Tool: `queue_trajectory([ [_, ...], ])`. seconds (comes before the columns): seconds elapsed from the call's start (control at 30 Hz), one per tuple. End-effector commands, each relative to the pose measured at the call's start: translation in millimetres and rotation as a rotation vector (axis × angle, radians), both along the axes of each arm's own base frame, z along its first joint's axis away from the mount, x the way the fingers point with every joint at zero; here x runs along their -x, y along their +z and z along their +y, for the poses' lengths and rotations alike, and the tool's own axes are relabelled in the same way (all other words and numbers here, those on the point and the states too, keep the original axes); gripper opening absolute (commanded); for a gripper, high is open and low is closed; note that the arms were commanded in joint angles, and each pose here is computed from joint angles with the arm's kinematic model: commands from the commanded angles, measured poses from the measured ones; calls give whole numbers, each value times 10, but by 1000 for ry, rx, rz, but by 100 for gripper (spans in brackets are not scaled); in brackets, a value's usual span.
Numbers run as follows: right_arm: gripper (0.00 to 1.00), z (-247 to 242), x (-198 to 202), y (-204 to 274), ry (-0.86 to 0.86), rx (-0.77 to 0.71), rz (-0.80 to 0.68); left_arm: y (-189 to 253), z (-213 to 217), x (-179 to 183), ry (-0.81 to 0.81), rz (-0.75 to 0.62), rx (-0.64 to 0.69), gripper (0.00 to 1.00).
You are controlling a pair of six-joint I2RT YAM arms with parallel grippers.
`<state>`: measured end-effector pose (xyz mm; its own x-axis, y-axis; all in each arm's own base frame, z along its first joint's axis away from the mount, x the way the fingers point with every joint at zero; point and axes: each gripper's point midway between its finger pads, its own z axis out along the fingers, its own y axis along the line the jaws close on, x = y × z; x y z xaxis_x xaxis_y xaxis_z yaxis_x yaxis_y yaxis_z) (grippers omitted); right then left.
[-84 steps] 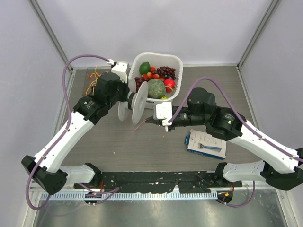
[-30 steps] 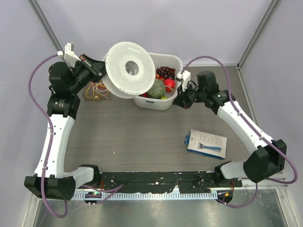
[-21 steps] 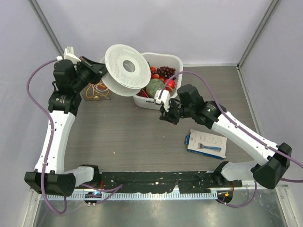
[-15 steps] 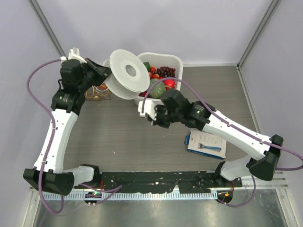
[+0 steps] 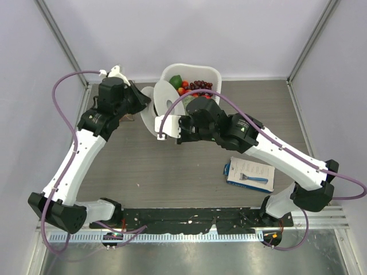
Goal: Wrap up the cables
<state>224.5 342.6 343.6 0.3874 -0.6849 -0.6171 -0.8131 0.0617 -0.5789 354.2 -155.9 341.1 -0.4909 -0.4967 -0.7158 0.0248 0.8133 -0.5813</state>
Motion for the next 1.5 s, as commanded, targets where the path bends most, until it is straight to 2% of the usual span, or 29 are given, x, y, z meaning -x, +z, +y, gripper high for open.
queue_trajectory([
  [0.0,1,-32,-158,298,-28,-15,-134,119,-142,34,-52,-107,-93,0],
  [0.23,1,30,-264,550,-65,-105,-200,63,-381,252,-200,-188,-229,0],
  [0.43,1,27,-361,735,-118,-205,-174,-8,-547,452,-357,-279,-296,0],
  [0.53,1,-34,-427,725,-137,-204,-166,-18,-664,600,-464,-339,-318,0],
  [0.67,1,-73,-416,697,-134,-198,-161,-92,-698,701,-535,-406,-410,0],
  [0.87,1,-161,-352,618,-119,-162,-146,-100,-619,761,-562,-510,-502,0],
  [0.93,1,-204,-297,547,-91,-129,-134,-92,-586,762,-577,-571,-572,0],
  [1.07,1,-250,-128,387,-37,-85,-62,-48,-554,720,-569,-624,-624,0],
  [1.23,1,-112,38,528,-33,-244,66,-64,-666,777,-597,-556,-535,0],
  [1.37,1,13,132,642,-90,-392,228,-122,-663,744,-563,-543,-550,0],
  [1.47,1,0,83,692,-174,-502,286,-125,-599,698,-508,-536,-549,0],
])
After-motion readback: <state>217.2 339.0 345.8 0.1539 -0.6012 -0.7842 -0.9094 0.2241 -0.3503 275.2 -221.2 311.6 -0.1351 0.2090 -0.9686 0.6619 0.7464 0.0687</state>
